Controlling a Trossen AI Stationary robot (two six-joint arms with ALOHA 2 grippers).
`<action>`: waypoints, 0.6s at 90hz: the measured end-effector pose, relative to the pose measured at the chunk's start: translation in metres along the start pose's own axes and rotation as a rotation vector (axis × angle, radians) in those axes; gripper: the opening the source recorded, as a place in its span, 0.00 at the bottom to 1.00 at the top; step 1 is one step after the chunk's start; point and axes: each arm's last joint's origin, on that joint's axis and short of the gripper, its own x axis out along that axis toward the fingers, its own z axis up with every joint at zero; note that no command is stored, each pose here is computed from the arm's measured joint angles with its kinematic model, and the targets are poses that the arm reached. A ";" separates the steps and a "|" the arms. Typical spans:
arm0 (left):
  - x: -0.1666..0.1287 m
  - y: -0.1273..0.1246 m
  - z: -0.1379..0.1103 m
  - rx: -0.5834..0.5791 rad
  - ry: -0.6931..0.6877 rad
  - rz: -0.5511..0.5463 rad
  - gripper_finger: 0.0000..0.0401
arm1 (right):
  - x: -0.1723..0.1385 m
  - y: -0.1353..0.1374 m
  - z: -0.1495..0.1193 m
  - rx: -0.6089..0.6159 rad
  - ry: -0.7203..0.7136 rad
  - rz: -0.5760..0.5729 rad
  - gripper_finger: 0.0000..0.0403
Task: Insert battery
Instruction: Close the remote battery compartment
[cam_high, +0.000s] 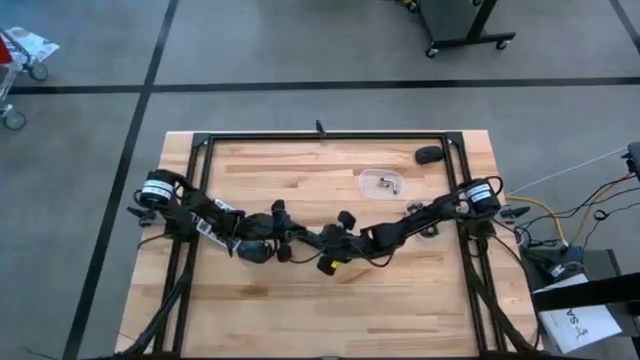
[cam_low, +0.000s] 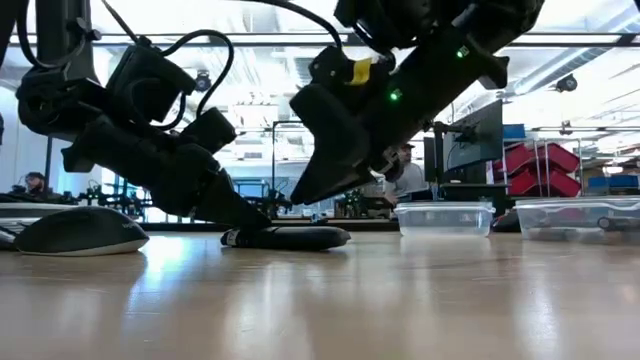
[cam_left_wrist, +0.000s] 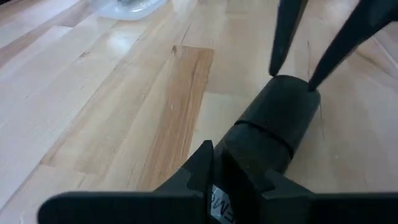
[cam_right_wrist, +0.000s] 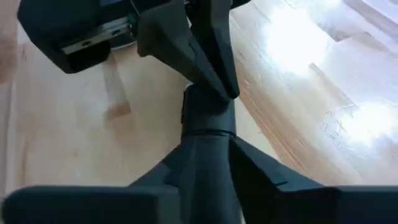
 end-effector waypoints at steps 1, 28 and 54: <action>0.000 0.000 0.000 0.000 0.000 0.000 0.05 | 0.000 0.000 -0.001 -0.002 0.003 -0.001 0.10; 0.000 0.000 0.000 0.000 0.000 0.000 0.05 | 0.012 -0.001 -0.012 0.003 0.037 0.003 0.02; 0.000 0.000 0.000 -0.001 -0.004 -0.001 0.05 | 0.020 -0.007 -0.014 -0.004 0.055 0.000 0.00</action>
